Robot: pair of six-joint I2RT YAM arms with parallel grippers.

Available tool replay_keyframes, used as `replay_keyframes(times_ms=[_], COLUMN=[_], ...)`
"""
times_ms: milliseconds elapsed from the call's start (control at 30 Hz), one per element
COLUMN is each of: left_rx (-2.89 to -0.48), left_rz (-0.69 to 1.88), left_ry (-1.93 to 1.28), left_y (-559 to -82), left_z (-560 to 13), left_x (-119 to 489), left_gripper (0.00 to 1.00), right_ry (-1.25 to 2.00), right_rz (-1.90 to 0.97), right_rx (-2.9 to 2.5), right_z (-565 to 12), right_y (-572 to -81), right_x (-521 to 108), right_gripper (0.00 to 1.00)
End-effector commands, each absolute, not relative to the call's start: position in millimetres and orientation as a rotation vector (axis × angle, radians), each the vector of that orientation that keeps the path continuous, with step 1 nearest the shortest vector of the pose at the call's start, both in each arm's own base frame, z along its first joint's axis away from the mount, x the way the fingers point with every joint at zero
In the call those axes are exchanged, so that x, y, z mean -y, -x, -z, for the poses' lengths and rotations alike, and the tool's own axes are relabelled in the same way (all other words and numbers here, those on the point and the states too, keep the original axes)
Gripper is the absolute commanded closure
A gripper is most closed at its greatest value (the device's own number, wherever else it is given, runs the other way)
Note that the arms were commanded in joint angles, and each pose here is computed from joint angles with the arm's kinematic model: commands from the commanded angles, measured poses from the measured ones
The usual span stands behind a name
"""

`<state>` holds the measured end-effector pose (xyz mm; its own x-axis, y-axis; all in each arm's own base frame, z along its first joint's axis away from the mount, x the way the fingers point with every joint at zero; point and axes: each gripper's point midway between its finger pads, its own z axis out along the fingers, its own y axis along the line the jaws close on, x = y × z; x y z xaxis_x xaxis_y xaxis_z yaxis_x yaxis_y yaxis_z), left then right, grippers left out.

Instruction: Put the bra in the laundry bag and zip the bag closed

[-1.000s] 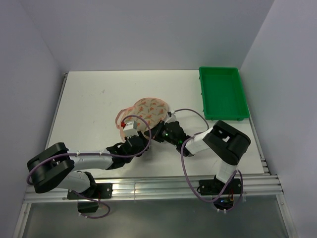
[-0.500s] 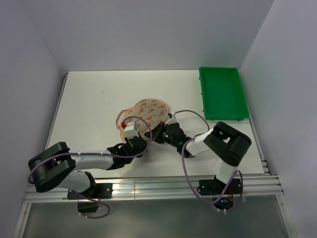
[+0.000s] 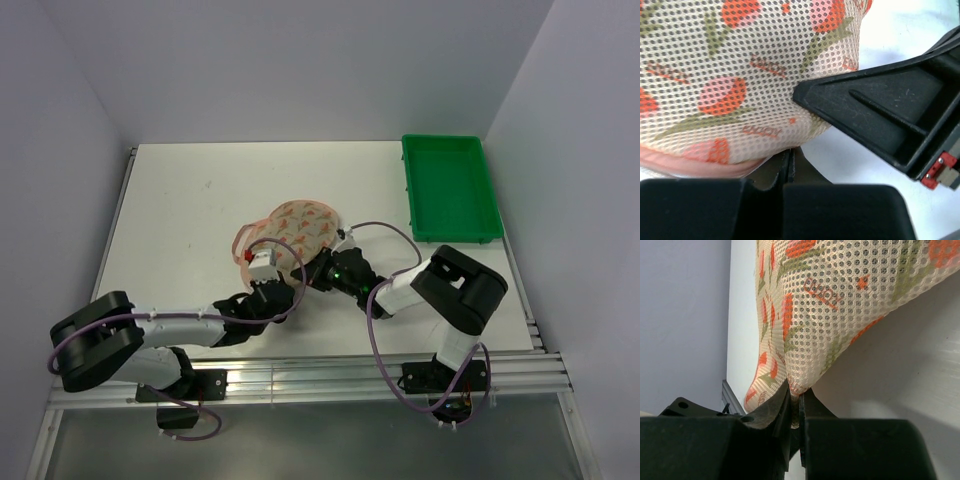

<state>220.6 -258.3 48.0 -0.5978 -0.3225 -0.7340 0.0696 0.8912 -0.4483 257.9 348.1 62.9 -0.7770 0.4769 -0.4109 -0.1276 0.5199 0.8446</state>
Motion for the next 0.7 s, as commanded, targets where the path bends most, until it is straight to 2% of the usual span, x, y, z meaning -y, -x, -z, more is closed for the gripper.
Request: replay_keyframes(times_ms=[0,333,667], left_rx=[-2.138,-2.185,-2.224], left_rz=[0.475,0.436,0.411], left_ry=[0.223,0.245,0.286], left_y=[-215.9,-197.9,-184.1], left_z=[-42.1,-30.0,-22.5], left_x=[231.1,201.8,181.2], left_gripper=[1.00,1.00,1.00], right_ry=[-0.238,-0.183,-0.033], right_rz=[-1.246,-1.219,-1.054], right_rx=[-2.115,-2.128,-2.297], right_z=[-70.5,-69.7,-50.2], right_y=[-262.2,-274.5,-315.0], right_x=[-345.9,-325.9,-296.1], right_gripper=[1.00,1.00,1.00])
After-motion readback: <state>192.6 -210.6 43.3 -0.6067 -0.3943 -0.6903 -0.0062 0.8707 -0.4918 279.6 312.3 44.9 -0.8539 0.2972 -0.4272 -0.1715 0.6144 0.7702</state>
